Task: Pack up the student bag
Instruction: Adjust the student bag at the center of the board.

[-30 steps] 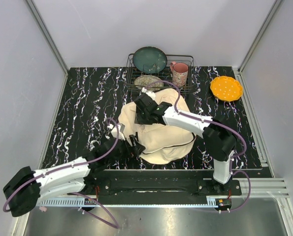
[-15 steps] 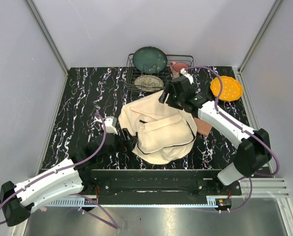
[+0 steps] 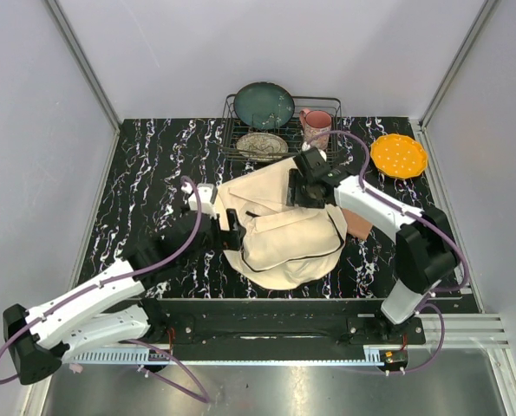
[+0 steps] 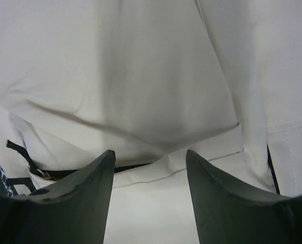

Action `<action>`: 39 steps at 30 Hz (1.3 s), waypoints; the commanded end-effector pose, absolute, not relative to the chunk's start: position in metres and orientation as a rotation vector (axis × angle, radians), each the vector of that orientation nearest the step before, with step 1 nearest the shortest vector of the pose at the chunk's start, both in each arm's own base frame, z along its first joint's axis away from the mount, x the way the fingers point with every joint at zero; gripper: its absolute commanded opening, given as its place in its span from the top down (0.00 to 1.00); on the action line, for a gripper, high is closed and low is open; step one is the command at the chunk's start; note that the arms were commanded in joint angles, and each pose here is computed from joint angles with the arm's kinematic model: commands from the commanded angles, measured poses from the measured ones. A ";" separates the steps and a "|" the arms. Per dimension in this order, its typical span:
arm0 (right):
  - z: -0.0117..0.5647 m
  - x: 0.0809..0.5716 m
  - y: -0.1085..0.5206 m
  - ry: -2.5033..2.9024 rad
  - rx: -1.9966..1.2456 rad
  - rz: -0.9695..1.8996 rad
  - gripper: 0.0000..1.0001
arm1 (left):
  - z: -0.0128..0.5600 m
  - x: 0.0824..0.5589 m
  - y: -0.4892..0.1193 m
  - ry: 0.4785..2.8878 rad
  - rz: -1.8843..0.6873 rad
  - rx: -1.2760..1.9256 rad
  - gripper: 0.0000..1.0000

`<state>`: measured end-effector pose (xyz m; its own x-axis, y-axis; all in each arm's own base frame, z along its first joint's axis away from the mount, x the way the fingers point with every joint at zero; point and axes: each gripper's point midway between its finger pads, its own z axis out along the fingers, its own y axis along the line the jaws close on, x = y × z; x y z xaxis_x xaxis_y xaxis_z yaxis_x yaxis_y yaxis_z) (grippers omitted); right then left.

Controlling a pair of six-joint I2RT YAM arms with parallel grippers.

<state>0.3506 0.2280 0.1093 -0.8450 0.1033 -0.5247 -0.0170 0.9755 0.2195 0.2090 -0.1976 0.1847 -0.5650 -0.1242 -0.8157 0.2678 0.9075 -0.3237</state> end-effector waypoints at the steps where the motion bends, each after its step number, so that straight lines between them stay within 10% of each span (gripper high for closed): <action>1: 0.117 0.327 0.225 2.540 -0.023 0.364 0.38 | 0.229 0.235 -0.203 2.012 -0.445 0.162 0.01; 12: 0.070 0.287 0.215 2.652 -0.012 0.401 0.61 | 0.245 0.304 -0.249 2.013 -0.379 0.363 0.01; 39: 0.044 0.292 0.213 2.560 0.597 0.525 0.60 | 0.160 0.332 -0.364 1.948 -0.331 1.012 0.05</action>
<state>0.3060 0.2137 0.0644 -0.7878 0.4567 -0.4132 0.2518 0.8511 0.4606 0.3283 -0.3320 0.1498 -0.3826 0.4901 -0.7832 0.7149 0.6940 0.0850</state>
